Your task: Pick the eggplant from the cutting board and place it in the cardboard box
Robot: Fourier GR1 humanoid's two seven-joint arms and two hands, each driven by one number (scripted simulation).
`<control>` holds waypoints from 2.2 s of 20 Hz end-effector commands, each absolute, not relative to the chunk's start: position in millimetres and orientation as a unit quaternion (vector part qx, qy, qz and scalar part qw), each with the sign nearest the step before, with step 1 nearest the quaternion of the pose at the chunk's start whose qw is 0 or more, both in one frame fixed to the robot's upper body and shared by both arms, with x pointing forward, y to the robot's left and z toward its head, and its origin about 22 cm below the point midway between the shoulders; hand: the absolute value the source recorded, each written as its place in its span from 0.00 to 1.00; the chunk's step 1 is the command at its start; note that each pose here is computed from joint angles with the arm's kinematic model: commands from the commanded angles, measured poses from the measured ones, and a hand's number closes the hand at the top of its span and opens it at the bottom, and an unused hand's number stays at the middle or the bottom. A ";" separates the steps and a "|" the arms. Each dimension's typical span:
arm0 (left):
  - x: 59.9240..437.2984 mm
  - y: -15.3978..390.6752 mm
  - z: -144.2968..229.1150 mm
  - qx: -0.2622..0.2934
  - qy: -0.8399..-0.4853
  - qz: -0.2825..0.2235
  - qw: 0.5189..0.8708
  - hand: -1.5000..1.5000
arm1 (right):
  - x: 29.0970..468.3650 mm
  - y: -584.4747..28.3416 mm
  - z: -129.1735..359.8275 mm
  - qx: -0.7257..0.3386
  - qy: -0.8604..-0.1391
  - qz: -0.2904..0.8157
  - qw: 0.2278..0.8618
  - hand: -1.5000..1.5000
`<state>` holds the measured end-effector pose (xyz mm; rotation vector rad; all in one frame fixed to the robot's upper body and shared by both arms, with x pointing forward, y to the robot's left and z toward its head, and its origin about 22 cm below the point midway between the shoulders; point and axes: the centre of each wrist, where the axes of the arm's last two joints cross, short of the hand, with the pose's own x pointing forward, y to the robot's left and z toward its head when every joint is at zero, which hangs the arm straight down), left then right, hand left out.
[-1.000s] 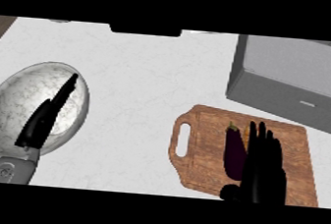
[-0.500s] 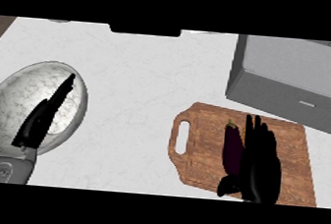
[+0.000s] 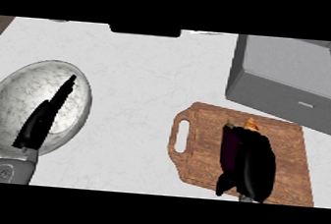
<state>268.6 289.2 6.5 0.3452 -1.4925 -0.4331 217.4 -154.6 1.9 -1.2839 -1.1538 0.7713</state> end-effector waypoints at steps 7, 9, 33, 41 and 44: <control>266.1 292.3 -7.5 0.144 -0.665 -0.182 0.710 0.50 | 209.6 -149.8 6.7 -0.630 -0.512 0.313 0.492 1.00; 269.7 277.4 -10.7 0.144 -0.662 -0.186 0.711 0.50 | 214.9 -164.2 4.9 -0.648 -0.510 0.297 0.482 1.00; 275.5 275.5 -3.0 0.148 -0.663 -0.194 0.707 0.50 | 380.9 -119.6 221.2 -0.609 -0.509 0.367 0.485 1.00; 278.7 285.3 -6.5 0.152 -0.659 -0.184 0.713 0.50 | 376.1 -191.1 264.5 -0.638 -0.503 0.280 0.512 1.00; 267.6 292.0 -4.9 0.143 -0.664 -0.192 0.709 0.50 | 383.8 -208.0 279.7 -0.645 -0.484 0.267 0.528 1.00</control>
